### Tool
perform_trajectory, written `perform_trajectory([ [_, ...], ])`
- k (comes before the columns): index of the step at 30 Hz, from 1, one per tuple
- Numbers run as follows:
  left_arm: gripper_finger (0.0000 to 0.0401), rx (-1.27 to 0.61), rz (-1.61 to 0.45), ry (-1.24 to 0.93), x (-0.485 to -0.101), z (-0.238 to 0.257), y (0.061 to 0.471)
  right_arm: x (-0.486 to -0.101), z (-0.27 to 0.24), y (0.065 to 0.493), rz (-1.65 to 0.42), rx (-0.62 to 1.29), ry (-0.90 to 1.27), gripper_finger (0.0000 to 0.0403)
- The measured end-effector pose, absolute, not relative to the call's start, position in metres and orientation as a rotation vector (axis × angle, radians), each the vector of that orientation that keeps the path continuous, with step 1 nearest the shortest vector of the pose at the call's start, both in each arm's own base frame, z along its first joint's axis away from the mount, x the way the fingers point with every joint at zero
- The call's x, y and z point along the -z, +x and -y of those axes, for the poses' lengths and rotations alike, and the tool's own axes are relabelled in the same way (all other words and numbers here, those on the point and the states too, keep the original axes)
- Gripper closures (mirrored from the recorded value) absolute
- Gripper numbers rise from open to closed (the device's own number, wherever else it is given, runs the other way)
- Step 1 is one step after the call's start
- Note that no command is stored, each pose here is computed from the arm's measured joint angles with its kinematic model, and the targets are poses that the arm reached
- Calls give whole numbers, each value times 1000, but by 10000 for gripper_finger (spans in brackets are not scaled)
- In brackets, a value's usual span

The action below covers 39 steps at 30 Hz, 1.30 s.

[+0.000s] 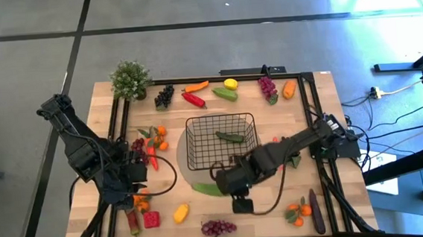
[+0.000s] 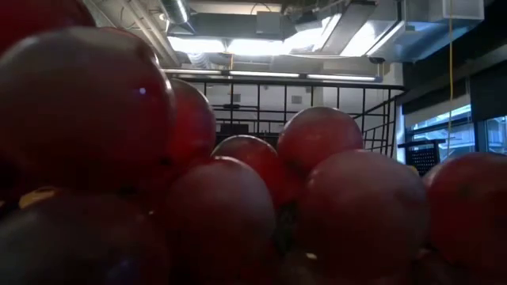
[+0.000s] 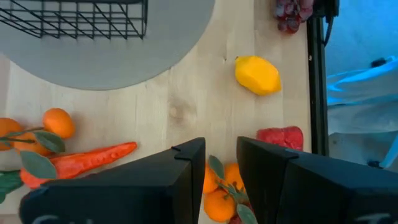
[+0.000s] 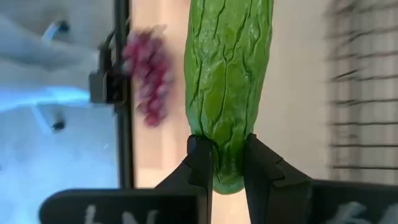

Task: Build produce basket
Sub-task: Put the bottom cucumber into the basket

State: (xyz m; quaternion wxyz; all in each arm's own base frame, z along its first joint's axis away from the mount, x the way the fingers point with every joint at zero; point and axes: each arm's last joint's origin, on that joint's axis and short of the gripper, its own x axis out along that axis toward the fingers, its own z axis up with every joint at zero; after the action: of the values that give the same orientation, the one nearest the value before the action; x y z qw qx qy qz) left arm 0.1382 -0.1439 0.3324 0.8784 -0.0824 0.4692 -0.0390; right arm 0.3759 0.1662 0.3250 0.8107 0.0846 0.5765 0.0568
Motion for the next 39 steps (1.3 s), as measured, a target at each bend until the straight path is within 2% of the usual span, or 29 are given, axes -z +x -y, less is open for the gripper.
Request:
perform_trajectory([
  [3,320,67,-965,-166,-333,144,139,-351,-150,376,-1164,-54,150,362],
  [7,320,34,-931,-151,-333,142,139,-369,-126,369,-1185,72,95,362],
  [18,320,-218,-681,-51,-338,133,146,-354,-57,376,-1348,167,41,362],
  [24,320,-311,-649,-53,-339,122,155,-315,-26,383,-1463,222,95,366],
  [30,320,-348,-651,-56,-339,115,160,-259,-13,385,-1563,103,158,364],
  [39,320,-399,-652,-67,-339,106,166,-195,3,371,-1662,117,179,366],
])
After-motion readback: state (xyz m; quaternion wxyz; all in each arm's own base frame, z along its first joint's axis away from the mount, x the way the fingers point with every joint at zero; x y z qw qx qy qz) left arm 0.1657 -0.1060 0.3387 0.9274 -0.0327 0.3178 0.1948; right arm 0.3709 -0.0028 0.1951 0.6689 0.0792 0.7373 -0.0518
